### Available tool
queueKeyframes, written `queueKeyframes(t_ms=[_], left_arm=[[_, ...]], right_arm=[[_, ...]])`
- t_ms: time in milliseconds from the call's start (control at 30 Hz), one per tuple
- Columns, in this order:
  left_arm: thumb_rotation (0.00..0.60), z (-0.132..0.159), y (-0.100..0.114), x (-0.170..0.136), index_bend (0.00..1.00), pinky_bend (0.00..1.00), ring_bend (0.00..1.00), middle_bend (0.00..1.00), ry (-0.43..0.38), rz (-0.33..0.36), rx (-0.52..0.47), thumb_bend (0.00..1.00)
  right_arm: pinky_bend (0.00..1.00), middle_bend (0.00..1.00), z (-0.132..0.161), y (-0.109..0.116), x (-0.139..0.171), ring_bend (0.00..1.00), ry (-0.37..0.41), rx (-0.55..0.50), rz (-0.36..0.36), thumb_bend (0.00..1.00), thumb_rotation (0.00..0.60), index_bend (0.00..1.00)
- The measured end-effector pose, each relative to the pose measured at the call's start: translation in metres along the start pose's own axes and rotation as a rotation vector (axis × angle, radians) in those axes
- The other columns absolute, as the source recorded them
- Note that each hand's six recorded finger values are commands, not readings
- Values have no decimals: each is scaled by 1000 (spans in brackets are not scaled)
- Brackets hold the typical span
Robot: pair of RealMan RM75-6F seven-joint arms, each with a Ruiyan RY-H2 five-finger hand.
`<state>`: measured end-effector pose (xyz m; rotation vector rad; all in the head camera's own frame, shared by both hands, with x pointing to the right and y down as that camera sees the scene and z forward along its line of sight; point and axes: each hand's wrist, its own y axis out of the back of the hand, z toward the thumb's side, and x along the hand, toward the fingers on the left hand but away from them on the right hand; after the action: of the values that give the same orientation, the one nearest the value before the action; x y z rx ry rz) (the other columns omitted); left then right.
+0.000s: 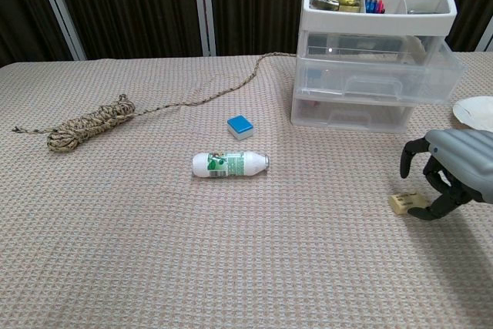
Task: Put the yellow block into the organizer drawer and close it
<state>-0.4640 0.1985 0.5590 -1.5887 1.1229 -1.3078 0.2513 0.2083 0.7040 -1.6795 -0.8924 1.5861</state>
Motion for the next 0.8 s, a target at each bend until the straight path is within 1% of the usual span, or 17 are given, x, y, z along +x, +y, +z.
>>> queueKeyframes(t_ms=[200,633,800], left_arm=[[600,0,0,0,116,0,0,0,1,-1,-2,180],[600,0,0,0,117,0,0,0,3,-2,-4,179],[600,0,0,0,118,0,0,0,4,-2,-6,180]], right_arm=[[663,863,-2,-5,-2,835,-11,13,20,130,600,446],[663,868,-4,-10,-4,837,-24,29,39,196,600,451],[663,872,-3,-12,-4,843,-24,32,45,207,600,457]])
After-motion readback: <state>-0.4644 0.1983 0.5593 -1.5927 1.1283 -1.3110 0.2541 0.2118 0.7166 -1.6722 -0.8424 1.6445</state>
